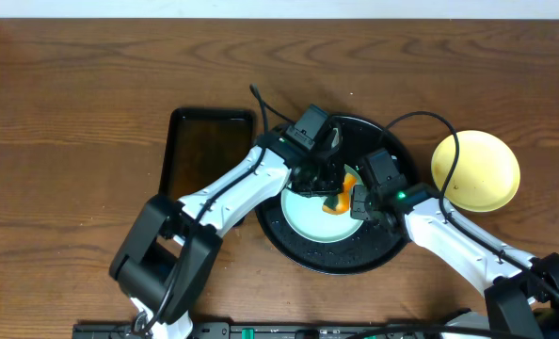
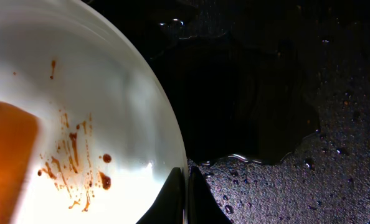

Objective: Clean dirty plates on tray and stack at the side
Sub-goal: 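Scrub the last mint plate with the sponge in the left gripper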

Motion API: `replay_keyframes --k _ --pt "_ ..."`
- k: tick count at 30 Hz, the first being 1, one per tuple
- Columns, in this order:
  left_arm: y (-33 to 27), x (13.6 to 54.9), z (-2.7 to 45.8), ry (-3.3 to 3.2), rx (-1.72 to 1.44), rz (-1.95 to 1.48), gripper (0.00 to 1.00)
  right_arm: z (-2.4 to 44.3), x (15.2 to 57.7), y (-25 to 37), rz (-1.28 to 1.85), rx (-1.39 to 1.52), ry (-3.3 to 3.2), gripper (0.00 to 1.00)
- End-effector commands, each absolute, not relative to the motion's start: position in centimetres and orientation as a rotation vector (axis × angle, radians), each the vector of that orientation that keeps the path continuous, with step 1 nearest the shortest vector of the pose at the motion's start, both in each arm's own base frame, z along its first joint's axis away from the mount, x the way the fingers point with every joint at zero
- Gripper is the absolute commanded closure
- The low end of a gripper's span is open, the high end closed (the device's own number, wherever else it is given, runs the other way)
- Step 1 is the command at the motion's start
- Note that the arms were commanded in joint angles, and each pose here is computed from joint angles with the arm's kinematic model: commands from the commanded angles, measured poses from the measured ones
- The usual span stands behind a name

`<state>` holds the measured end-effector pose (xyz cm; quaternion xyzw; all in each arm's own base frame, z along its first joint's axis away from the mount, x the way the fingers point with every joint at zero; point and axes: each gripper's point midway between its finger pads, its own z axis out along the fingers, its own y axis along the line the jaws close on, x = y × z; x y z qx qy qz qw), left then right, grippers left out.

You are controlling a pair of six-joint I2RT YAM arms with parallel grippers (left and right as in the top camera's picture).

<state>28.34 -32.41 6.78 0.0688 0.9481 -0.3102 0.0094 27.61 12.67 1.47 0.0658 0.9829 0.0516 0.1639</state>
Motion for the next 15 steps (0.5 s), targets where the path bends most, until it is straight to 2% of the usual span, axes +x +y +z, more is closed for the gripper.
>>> replay_keyframes --k 1,15 --pt "-33.5 27.1 6.1 3.004 0.231 -1.101 0.92 1.2 27.6 12.1 0.117 0.216 2.8 0.99" --pt "-34.2 26.8 3.3 3.055 0.225 -1.158 0.92 1.2 27.6 12.1 0.117 0.216 2.8 0.99"
